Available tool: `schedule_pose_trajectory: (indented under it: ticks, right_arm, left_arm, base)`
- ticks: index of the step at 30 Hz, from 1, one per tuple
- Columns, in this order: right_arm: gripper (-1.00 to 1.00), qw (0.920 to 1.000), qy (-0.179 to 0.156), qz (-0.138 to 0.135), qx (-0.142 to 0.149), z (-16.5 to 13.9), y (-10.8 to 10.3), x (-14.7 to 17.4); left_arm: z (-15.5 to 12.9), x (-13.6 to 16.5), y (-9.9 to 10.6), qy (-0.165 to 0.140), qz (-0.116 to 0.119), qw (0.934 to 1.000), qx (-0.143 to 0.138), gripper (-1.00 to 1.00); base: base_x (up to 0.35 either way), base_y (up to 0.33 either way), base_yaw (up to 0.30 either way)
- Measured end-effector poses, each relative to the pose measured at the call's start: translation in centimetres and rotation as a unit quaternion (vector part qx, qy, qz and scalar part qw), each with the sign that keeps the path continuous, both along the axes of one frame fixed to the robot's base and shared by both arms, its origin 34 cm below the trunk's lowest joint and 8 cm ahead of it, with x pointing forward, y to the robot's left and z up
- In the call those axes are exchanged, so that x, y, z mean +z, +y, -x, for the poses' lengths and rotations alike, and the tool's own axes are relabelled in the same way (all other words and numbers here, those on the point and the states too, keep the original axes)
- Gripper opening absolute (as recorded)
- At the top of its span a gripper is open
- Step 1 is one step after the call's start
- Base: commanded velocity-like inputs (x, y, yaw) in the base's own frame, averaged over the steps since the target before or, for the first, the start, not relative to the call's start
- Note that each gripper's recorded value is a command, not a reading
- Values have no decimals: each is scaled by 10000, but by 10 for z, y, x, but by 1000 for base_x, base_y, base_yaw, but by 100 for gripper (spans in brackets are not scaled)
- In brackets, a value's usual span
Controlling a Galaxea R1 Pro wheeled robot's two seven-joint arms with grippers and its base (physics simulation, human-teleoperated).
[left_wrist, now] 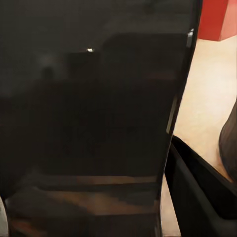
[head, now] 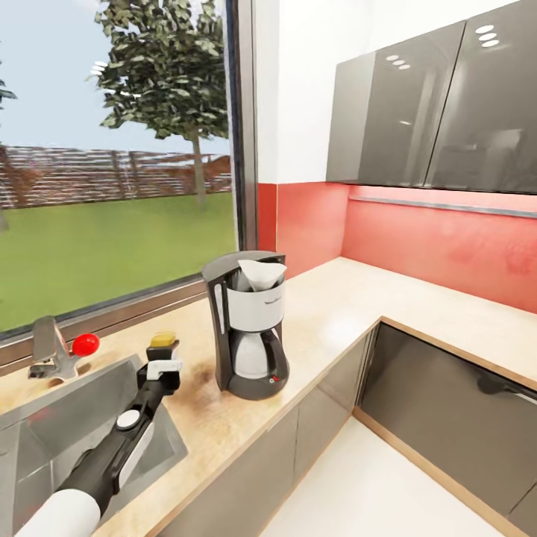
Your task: Set up a coffee station on the kitchen countertop: keep the coffee maker on the countertop, move the bottle of coffee from the kitchen shelf to the counter next to the coffee maker, place a paper coffee filter on top of the coffee maker, put the saucer next to the coffee maker with the coffee cup on the saucer, and place the electric kettle next to the coffee maker.
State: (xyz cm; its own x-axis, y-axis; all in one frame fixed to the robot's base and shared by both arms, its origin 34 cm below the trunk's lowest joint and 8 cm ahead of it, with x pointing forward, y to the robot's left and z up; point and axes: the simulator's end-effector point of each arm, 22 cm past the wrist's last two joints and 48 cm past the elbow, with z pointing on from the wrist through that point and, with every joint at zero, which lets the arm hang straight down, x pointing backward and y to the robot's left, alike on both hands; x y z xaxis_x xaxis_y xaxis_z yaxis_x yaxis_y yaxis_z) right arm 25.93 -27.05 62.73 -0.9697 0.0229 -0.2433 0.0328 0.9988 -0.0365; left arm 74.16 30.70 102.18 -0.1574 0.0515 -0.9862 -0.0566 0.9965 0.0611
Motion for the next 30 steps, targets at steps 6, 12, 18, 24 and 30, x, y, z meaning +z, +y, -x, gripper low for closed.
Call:
schedule_pose_trajectory:
  ticks: [6,12,18,24,30]
  right_arm:
    - [100,10000,-3,20,14,0,-2,0]
    - [100,10000,3,20,17,1,-2,0]
    - [100,10000,4,19,16,1,-2,0]
    - [100,10000,3,26,9,0,-3,0]
    - [100,10000,4,26,7,0,-3,0]
  left_arm:
    - [5,-16,-2,77,-6,10000,-8,-100]
    - [5,-17,-1,83,-18,10000,-7,-100]
    - [5,-18,-1,92,-26,10000,-12,-100]
    - [7,-24,-1,149,-24,9999,-10,-100]
    - [10,-34,-1,248,-22,9997,-3,-100]
  base:
    - [159,0,1]
    - [325,0,0]
    - [309,0,0]
    - [56,-46,0]
    - [2,-9,0]
